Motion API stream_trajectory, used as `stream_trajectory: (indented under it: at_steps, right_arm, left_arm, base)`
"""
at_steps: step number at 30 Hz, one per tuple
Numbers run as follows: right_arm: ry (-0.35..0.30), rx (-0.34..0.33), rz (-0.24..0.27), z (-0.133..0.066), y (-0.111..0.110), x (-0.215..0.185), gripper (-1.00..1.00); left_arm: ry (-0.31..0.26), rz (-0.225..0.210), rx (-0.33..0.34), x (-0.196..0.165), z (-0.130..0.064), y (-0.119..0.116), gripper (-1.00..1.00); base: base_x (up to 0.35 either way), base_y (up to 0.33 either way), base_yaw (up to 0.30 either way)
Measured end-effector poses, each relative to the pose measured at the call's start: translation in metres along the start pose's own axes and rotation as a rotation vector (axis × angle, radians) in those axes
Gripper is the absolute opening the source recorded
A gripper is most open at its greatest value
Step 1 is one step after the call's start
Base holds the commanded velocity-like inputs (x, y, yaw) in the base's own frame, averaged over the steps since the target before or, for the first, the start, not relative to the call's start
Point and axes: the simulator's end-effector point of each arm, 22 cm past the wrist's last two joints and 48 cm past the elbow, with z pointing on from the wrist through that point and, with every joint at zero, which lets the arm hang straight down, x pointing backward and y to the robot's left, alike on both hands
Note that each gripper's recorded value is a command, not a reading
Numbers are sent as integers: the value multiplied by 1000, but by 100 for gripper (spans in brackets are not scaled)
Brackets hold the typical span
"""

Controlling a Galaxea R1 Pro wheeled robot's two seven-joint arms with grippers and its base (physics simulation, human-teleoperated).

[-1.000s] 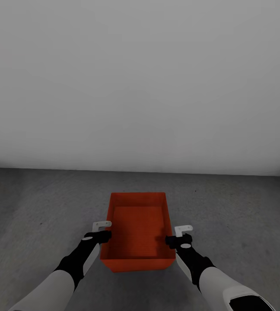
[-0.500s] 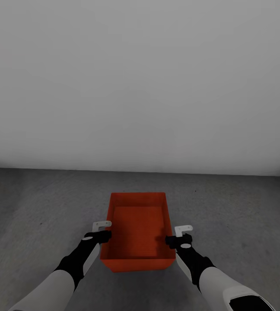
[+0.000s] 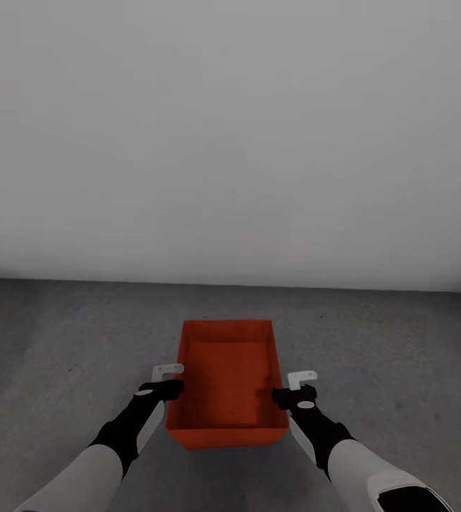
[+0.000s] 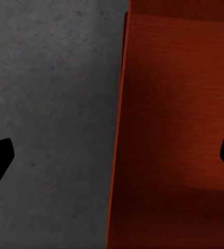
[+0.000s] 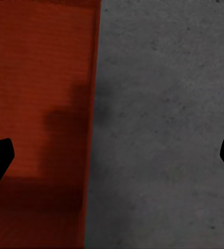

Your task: Move the two storage containers from the living room to the garage. In the garage, place one container on the floor and stack the other container on top of it (either order is fine).

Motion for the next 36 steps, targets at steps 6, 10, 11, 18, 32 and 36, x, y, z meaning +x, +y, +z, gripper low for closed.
stream_trajectory:
  at_steps: [6,10,11,18,32,36]
  right_arm:
    - [-1,0,0,-8,-1,-6,100]
    - [-1,0,0,-13,-2,-10,100]
    - [-1,0,0,-15,-3,-11,100]
    - [-1,0,0,-24,-4,-18,100]
    - [0,-1,0,-42,-7,-30,100]
    - [-1,-2,0,-47,-8,-34,100]
  left_arm:
    - [0,0,-1,-6,-8,0,100]
    - [0,0,-1,-10,-14,0,100]
    - [0,0,0,-11,-15,0,100]
    - [0,0,-1,-17,-25,0,100]
    - [1,0,-1,-29,-43,0,100]
    - [1,0,0,-32,-49,0,100]
  base:
    - [0,0,0]
    - [0,0,0]
    - [0,0,0]
    - [0,0,0]
    - [0,0,0]
    - [0,0,0]
